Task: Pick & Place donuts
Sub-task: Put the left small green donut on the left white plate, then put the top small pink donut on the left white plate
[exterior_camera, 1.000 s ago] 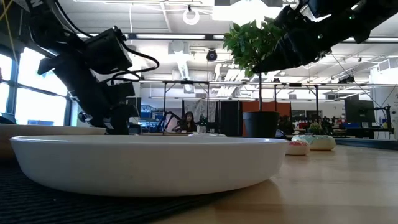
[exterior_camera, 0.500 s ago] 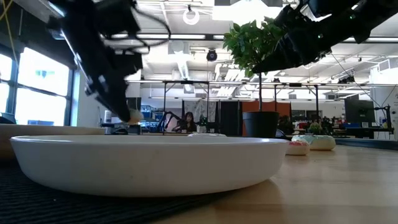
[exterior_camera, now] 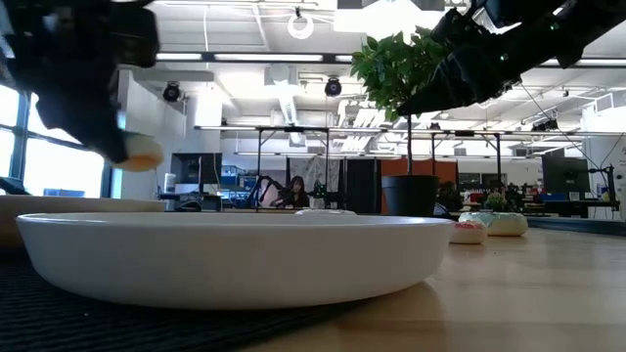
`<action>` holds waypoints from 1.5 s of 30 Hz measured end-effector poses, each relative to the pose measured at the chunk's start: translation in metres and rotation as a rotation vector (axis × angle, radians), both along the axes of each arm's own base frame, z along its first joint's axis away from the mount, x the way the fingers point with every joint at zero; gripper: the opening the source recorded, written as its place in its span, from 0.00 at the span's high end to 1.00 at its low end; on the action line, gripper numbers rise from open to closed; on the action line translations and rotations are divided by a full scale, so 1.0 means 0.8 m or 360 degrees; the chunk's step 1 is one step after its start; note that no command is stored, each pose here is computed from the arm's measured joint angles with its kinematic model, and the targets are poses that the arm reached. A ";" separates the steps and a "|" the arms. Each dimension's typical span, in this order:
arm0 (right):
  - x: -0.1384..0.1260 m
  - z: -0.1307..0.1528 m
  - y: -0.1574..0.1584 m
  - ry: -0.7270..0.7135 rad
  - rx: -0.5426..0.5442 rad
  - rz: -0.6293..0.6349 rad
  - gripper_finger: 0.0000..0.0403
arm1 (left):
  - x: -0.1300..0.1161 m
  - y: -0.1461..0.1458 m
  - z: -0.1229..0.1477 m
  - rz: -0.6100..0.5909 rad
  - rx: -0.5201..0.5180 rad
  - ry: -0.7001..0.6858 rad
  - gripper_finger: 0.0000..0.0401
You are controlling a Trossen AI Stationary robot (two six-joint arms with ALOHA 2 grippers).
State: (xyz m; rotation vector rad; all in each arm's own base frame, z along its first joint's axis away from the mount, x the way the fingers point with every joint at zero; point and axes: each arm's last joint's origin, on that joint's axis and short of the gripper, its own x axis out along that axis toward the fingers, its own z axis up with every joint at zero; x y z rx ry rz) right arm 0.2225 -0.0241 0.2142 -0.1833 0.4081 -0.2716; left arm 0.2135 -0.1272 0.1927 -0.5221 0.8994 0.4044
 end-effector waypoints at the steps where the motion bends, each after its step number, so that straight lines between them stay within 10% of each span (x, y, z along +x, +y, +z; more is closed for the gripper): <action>1: 0.000 0.000 0.000 0.0000 0.0000 0.0000 0.54 | -0.003 -0.005 -0.002 0.0005 -0.0005 0.0014 0.89; 18: 0.003 0.005 0.004 -0.0093 0.0092 0.0144 0.54 | -0.008 -0.013 -0.052 0.0187 0.0003 0.0396 0.59; 29: 0.003 0.006 0.004 -0.0102 0.0091 0.0146 0.54 | 0.021 -0.016 0.008 0.0038 0.0173 0.0277 0.50; 45: 0.005 0.011 0.004 -0.0162 0.0085 0.0189 0.54 | 0.106 0.173 0.030 0.0178 0.0603 0.0252 0.50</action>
